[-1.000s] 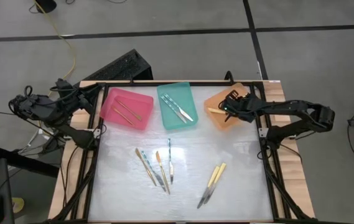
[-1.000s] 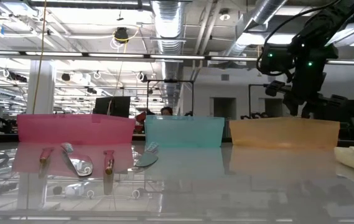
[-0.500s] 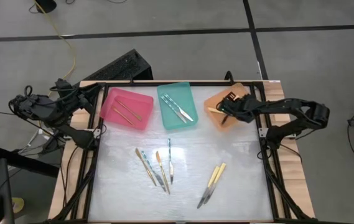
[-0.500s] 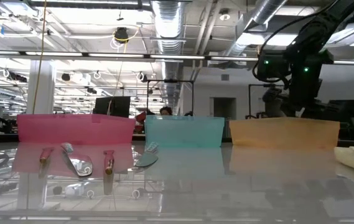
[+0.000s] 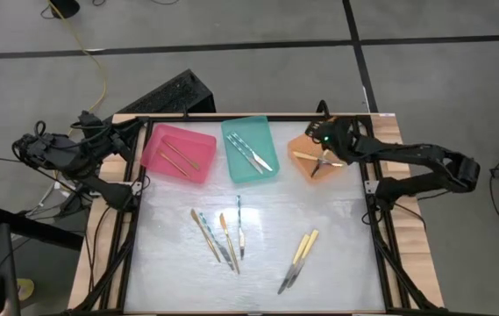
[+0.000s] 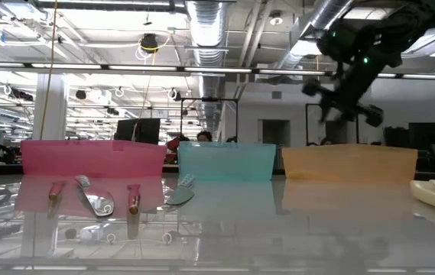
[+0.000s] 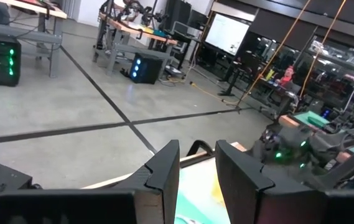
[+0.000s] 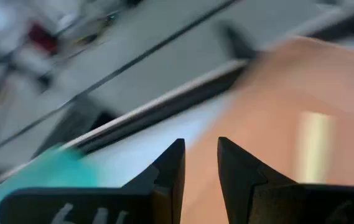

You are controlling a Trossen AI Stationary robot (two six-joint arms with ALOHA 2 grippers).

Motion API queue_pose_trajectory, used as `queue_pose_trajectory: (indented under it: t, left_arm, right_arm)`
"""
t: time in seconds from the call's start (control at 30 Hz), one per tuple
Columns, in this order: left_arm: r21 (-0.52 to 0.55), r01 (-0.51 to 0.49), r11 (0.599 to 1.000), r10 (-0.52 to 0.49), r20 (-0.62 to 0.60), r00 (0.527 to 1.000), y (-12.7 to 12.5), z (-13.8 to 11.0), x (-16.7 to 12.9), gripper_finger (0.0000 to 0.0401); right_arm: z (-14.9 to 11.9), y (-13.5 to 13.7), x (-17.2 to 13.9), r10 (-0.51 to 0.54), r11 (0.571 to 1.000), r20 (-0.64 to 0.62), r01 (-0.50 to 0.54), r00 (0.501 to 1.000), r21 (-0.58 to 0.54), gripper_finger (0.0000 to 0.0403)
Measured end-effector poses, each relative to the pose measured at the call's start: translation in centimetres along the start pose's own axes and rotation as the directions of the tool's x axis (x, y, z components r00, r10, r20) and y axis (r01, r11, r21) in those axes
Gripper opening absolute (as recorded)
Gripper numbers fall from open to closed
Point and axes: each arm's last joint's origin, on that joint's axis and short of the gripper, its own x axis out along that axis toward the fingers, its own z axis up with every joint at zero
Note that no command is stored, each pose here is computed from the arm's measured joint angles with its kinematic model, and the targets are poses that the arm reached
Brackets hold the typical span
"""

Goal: Sort silverware by color (type)
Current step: Put the gold knife into the red bin

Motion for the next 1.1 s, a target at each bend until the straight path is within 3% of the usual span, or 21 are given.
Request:
queue_pose_trajectory:
  t: [0.13, 0.33, 0.63, 0.83, 0.97, 1.1]
  left_arm:
    - [0.012, -0.002, 1.000, 0.002, -0.003, 1.000, 0.0, -0.1, 0.0, 0.0089]
    - [0.033, 0.012, 0.999, -0.011, -0.024, 1.000, 0.1, -0.2, 0.0, 0.0089]
    - [0.084, 0.078, 0.993, -0.070, -0.094, 0.993, 0.1, -0.6, 0.0, 0.0089]
    - [0.168, 0.158, 0.973, -0.130, -0.164, 0.978, -0.5, -2.2, 0.4, 0.0089]
    - [0.207, 0.201, 0.957, -0.152, -0.230, 0.961, -1.2, -3.8, 0.8, 0.0089]
    - [0.273, 0.272, 0.923, -0.174, -0.334, 0.926, -2.1, -6.0, 1.4, 0.0089]
  right_arm:
    - [0.7, 1.6, -0.9, 0.247, 0.958, -0.112, -0.260, 0.963, -0.122, 0.0102]
    - [-0.9, 3.7, -2.7, 0.503, 0.816, -0.308, -0.561, 0.807, -0.137, 0.0102]
    - [-6.8, 5.2, -4.8, 0.533, 0.695, -0.488, -0.687, 0.691, -0.212, 0.0102]
    - [-9.4, 6.4, -6.6, 0.620, 0.582, -0.503, -0.783, 0.602, -0.219, 0.0102]
    - [-10.5, 6.8, -7.4, 0.655, 0.547, -0.490, -0.808, 0.575, -0.216, 0.0102]
    - [-11.6, 6.6, -7.3, 0.632, 0.550, -0.515, -0.804, 0.579, -0.228, 0.0102]
